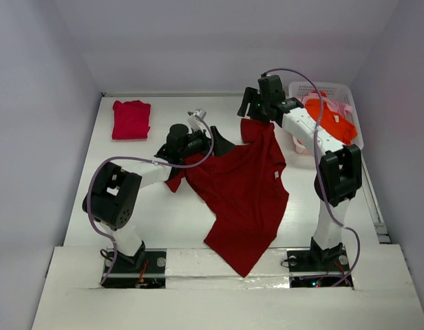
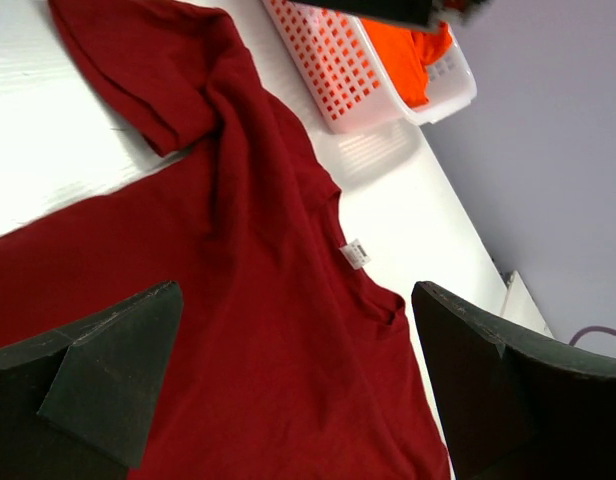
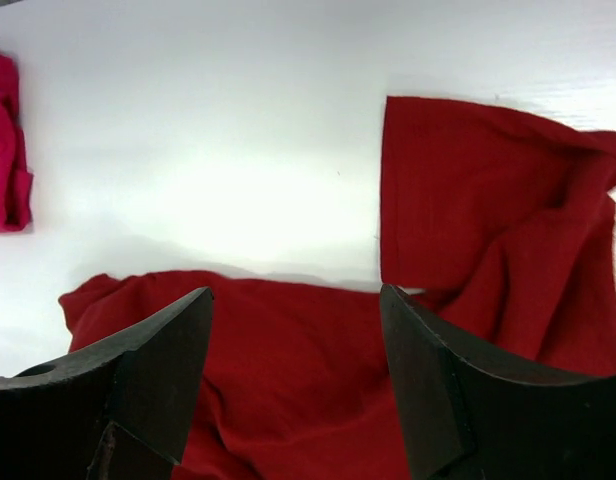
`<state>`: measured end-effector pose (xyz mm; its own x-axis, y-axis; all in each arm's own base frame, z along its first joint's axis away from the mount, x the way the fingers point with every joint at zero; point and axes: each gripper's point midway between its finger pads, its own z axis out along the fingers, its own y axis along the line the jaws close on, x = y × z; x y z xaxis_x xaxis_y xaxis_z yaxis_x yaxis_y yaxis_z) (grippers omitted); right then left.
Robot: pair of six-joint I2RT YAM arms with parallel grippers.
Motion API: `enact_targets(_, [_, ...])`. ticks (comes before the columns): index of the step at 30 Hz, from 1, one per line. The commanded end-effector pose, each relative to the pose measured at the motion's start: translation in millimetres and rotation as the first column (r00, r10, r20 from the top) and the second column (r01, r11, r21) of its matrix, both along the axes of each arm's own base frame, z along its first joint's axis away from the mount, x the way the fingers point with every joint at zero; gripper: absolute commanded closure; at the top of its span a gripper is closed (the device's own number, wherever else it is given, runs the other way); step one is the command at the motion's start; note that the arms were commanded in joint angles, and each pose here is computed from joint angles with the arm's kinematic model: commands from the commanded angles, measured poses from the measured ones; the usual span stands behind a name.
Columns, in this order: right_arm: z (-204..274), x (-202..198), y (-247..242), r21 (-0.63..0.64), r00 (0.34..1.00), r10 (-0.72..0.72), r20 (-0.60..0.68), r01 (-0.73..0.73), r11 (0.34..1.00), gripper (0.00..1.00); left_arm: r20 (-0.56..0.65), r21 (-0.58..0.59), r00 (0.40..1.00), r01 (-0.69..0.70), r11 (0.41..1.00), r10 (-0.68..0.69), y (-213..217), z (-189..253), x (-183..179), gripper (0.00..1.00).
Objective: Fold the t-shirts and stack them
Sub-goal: Flatten the tshirt out
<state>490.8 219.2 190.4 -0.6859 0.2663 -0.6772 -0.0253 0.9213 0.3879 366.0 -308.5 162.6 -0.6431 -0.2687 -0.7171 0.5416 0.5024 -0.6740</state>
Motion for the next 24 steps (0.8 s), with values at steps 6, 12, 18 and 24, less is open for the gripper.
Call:
enact_targets(6, [-4.1,25.4,13.7,0.067,0.999,0.047,0.017,-0.048,0.997,0.28,0.054,-0.033,0.998,0.028,0.999,-0.026,-20.7,16.3,-3.2,0.01])
enact_targets(12, [-21.2,32.8,15.8,0.074,0.998,0.056,-0.02,-0.055,0.996,0.28,0.048,-0.044,0.998,0.042,0.998,-0.04,-23.3,18.6,-3.9,0.01])
enact_targets(18, [-28.9,29.5,13.2,0.083,0.997,0.067,-0.033,-0.064,0.994,0.28,0.031,-0.06,0.997,0.07,0.996,-0.069,-32.0,19.7,-6.4,0.01])
enact_targets(24, [-37.1,23.9,11.0,0.094,0.995,0.085,-0.054,-0.079,0.992,0.28,0.011,-0.067,0.997,0.082,0.994,-0.082,-34.3,12.5,-7.4,0.01])
